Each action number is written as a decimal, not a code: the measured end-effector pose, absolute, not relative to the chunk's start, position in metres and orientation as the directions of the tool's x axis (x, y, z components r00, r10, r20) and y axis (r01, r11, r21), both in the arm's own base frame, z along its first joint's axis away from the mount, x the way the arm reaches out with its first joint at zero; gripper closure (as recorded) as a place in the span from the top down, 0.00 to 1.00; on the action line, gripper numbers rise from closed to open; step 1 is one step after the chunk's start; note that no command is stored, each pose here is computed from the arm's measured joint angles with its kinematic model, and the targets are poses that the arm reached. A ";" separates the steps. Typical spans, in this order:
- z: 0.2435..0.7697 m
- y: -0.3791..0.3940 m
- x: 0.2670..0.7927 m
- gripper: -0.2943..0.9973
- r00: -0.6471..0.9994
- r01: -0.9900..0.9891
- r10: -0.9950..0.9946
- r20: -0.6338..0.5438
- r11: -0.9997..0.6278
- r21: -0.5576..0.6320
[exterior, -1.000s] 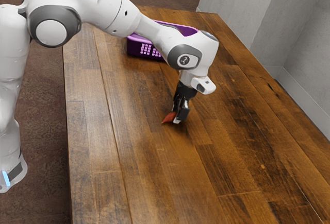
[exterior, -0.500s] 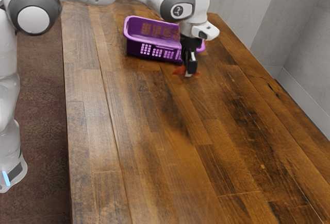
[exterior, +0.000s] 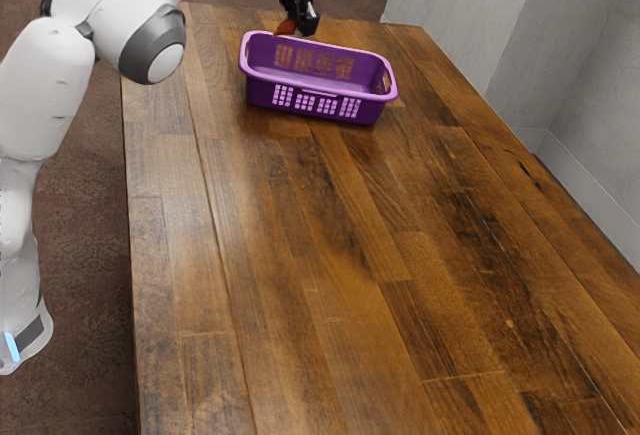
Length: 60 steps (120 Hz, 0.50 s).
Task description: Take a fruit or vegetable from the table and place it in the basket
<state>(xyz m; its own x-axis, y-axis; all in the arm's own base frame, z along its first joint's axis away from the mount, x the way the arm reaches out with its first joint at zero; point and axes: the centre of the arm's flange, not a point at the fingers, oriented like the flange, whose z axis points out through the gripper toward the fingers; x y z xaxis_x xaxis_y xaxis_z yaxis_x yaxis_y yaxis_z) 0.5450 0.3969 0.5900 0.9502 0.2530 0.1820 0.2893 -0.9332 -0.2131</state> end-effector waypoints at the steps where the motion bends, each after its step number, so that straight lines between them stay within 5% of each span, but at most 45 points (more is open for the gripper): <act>1: 0.588 0.400 0.546 0.36 0.950 0.290 0.253 0.182 -0.932 -0.218; 33: 0.560 0.442 0.563 0.36 0.957 0.247 0.194 0.214 -0.935 -0.256; 46: 0.558 0.439 0.569 0.57 0.960 0.218 0.160 0.228 -0.942 -0.257; 60: 0.560 0.439 0.570 0.69 0.963 0.198 0.136 0.234 -0.944 -0.265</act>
<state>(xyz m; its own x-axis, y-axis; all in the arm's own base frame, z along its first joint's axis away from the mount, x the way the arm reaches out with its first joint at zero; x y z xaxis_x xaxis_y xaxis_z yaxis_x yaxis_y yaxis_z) 0.5705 0.4387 0.5596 0.9626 0.1365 0.2338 0.1981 -0.9437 -0.2649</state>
